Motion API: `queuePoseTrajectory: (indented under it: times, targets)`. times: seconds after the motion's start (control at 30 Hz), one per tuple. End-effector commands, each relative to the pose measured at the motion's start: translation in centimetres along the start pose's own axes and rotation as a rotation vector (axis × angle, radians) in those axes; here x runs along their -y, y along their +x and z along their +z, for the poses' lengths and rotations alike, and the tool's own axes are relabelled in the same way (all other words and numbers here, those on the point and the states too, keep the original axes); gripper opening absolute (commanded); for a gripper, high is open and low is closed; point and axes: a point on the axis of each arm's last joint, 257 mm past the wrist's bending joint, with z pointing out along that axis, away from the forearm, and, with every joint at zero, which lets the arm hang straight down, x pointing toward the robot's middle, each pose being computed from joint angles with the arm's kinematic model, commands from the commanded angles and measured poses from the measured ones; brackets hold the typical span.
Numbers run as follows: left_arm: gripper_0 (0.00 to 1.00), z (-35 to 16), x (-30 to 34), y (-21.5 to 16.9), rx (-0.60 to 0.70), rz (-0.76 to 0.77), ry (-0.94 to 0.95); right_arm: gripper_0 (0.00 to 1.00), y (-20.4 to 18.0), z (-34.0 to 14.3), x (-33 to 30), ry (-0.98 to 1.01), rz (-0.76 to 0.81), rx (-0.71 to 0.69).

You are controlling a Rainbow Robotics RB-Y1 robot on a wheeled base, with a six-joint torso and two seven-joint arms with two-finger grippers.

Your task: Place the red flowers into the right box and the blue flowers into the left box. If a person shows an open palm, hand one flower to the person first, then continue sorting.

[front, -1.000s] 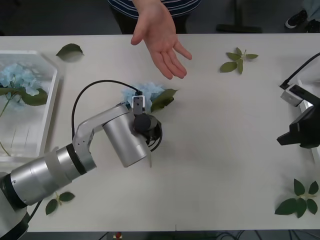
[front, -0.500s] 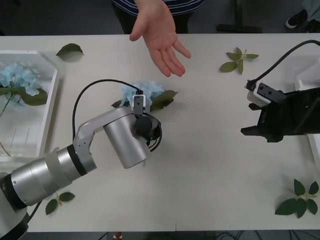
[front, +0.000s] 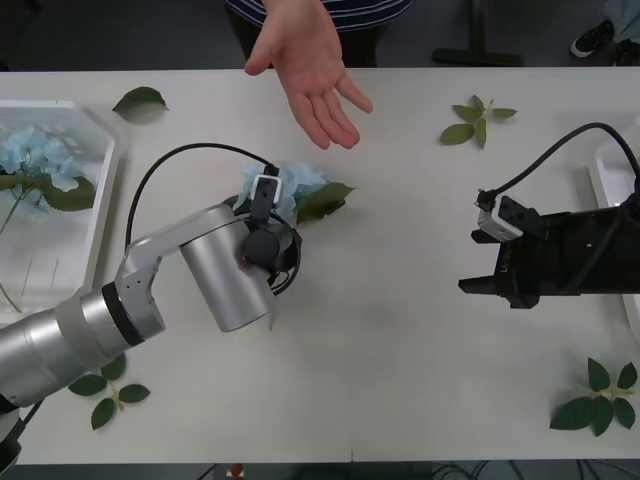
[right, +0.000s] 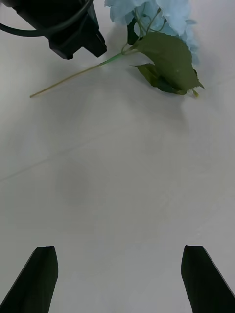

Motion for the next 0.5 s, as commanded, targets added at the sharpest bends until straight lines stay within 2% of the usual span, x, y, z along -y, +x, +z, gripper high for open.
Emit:
queuePoseTrajectory:
  times: [0.03,0.07,0.1,0.13,0.17,0.2,0.23,0.5]
  targets:
    - [0.14,-1.0,0.8,-0.3,-0.010,-0.029,0.024,0.74,-0.7,-0.7,0.6,0.018,-0.034,0.002]
    - [0.16,-1.0,0.8,-0.3,-0.010,-0.029,0.024,0.74,-0.7,-0.7,0.6,0.018,-0.034,0.002]
    - [0.26,-1.0,0.8,-0.3,-0.010,-0.029,0.024,0.74,-0.7,-0.7,0.6,0.018,-0.034,0.002]
    - [0.56,-1.0,0.8,-0.3,-0.010,-0.029,0.024,0.74,-0.7,-0.7,0.6,0.018,-0.034,0.002]
    - [0.67,-1.0,0.8,-0.3,-0.010,-0.029,0.024,0.74,-0.7,-0.7,0.6,0.018,-0.034,0.002]
    - [0.91,-1.0,0.8,-0.3,-0.010,-0.029,0.024,0.73,-0.7,-0.7,0.6,0.018,-0.034,0.002]
    - [1.00,-1.0,1.2,-0.2,-0.016,-0.036,0.031,0.73,-0.7,-0.7,0.6,0.018,-0.034,0.002]
    - [1.00,-4.0,2.2,-1.0,-0.039,-0.029,0.031,0.73,-0.7,-0.7,0.6,0.018,-0.034,0.002]
